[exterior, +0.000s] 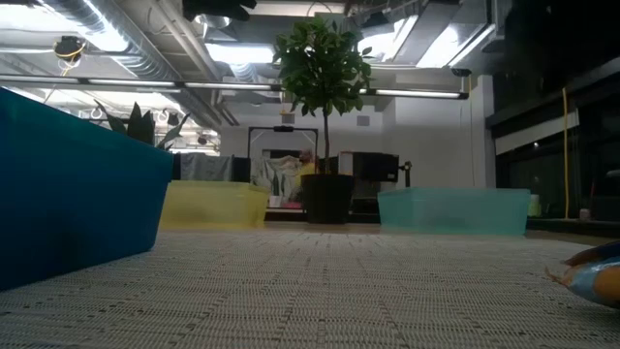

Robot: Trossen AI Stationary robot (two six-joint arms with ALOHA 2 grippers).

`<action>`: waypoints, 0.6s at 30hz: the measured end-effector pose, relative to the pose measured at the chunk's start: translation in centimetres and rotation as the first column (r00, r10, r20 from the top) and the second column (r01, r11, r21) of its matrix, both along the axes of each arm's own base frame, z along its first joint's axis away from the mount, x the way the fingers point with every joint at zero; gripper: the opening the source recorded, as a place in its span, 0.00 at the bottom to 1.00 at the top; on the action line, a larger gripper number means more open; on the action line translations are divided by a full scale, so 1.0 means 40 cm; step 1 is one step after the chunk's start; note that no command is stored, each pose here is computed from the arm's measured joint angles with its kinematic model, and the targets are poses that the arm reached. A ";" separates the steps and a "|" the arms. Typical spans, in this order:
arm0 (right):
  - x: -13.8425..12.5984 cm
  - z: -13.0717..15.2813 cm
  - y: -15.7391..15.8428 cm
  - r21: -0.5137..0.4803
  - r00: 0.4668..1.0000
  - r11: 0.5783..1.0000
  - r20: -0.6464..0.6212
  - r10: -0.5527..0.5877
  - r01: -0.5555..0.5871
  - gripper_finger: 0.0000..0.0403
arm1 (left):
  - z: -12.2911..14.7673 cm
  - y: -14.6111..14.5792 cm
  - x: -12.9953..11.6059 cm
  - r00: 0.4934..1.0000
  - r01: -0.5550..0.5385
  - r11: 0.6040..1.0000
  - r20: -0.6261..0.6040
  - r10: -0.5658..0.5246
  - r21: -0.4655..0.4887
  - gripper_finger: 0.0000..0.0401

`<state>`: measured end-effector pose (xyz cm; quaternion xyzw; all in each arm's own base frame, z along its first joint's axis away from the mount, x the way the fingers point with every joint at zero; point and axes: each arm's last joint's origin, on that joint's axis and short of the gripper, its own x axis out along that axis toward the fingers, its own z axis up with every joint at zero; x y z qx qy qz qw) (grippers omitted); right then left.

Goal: Pick and place Granola Bars by type
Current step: Put the red granola bar into the yellow transparent bin

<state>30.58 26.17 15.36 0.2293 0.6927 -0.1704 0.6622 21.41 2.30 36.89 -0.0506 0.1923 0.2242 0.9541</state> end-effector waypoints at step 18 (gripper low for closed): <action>-0.155 0.329 -0.191 -0.300 0.998 0.954 0.060 0.008 0.011 0.09 | 0.000 0.000 0.000 1.000 -0.016 0.999 0.019 0.016 -0.041 0.39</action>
